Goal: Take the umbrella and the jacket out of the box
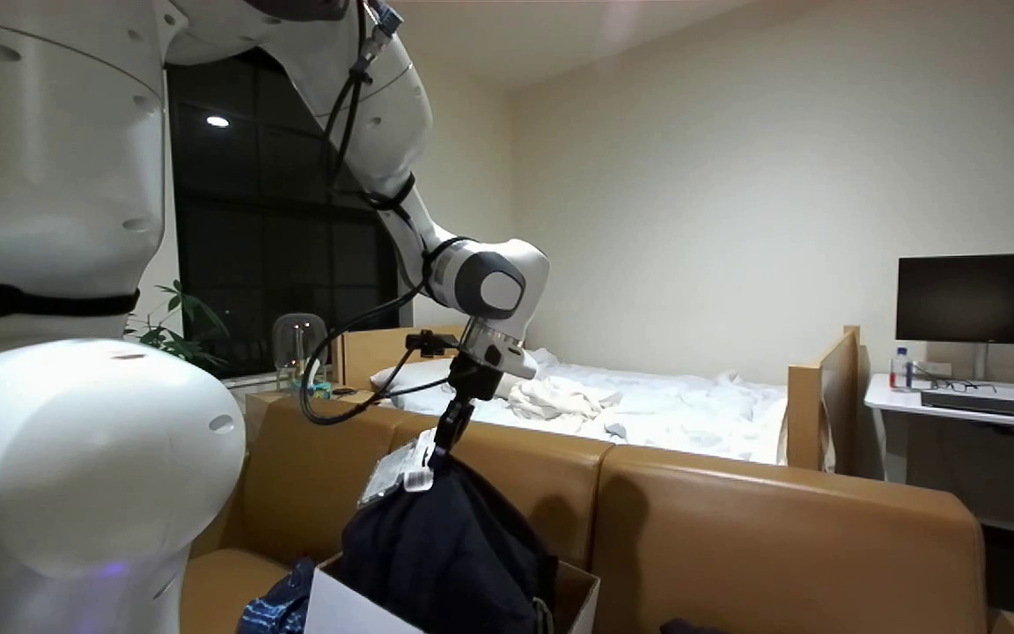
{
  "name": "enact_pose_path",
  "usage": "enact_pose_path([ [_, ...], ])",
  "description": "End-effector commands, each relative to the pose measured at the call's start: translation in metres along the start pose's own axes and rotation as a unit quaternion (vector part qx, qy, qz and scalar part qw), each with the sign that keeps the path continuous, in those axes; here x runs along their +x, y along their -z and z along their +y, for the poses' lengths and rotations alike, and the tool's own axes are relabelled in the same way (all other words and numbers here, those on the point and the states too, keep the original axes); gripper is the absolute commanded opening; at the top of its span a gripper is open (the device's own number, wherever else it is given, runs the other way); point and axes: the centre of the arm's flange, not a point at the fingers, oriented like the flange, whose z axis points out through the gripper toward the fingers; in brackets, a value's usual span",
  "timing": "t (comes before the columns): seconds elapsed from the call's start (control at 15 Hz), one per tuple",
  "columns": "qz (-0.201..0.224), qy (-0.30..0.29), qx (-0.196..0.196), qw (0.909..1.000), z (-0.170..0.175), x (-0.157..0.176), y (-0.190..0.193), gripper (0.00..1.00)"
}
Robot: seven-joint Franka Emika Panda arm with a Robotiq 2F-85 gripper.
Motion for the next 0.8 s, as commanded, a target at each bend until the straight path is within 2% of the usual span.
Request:
enact_pose_path([
  [0.0,0.021,-0.009,0.089,0.9958,0.007,-0.005,0.057,0.02],
  [0.2,0.02,-0.03,0.153,0.9876,0.011,0.001,0.129,0.02],
  [0.33,0.024,-0.042,0.205,0.9776,0.016,0.004,0.177,0.02],
  [0.73,0.037,-0.092,0.345,0.9335,0.078,0.01,0.296,0.02],
])
